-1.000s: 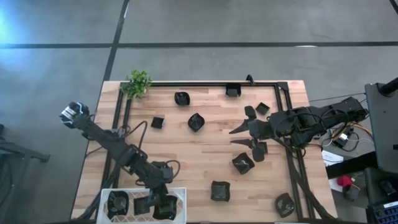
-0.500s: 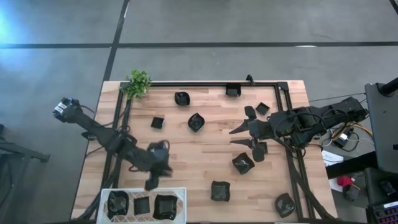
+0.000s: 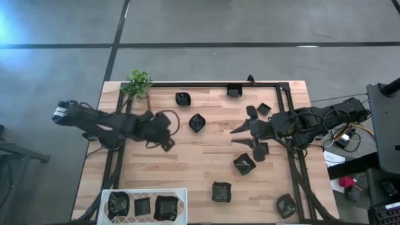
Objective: Pick & Place Mini shaped plates
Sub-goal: Stack the black square plate on top of the other black square plate on the shelf
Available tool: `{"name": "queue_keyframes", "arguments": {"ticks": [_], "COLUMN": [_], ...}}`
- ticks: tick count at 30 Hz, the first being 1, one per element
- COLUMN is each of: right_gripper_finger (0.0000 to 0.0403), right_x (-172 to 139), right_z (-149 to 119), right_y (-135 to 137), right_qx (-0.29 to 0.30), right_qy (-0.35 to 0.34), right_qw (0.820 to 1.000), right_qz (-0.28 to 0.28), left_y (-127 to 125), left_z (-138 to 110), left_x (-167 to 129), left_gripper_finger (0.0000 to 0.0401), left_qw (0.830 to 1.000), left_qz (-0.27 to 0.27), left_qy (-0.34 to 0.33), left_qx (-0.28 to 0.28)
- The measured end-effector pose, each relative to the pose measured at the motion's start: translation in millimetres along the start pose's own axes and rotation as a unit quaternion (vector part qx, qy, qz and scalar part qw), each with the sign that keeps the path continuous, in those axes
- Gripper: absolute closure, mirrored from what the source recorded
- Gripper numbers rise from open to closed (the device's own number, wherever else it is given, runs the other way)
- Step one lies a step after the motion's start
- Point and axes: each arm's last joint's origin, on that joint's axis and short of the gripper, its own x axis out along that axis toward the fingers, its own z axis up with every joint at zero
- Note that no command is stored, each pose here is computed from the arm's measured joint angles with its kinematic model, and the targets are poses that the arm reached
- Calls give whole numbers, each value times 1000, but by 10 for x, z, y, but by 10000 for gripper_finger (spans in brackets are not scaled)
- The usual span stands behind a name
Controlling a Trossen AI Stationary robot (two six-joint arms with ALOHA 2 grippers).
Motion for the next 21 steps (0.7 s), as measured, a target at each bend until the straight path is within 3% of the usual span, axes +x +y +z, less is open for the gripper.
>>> {"name": "queue_keyframes", "arguments": {"ticks": [11,21], "right_gripper_finger": [272,277], "right_x": [1,1], "right_z": [-18,-19], "right_y": [-9,-9], "right_qx": [-2,-4], "right_qy": [8,9], "right_qw": [1000,1000], "right_qz": [-14,-14], "left_y": [111,136], "left_z": [-99,-225], "left_x": [574,907], "left_gripper_finger": [321,321], "left_qw": [990,978], "left_qz": [100,162], "left_qy": [55,-2], "left_qx": [-88,-128]}}
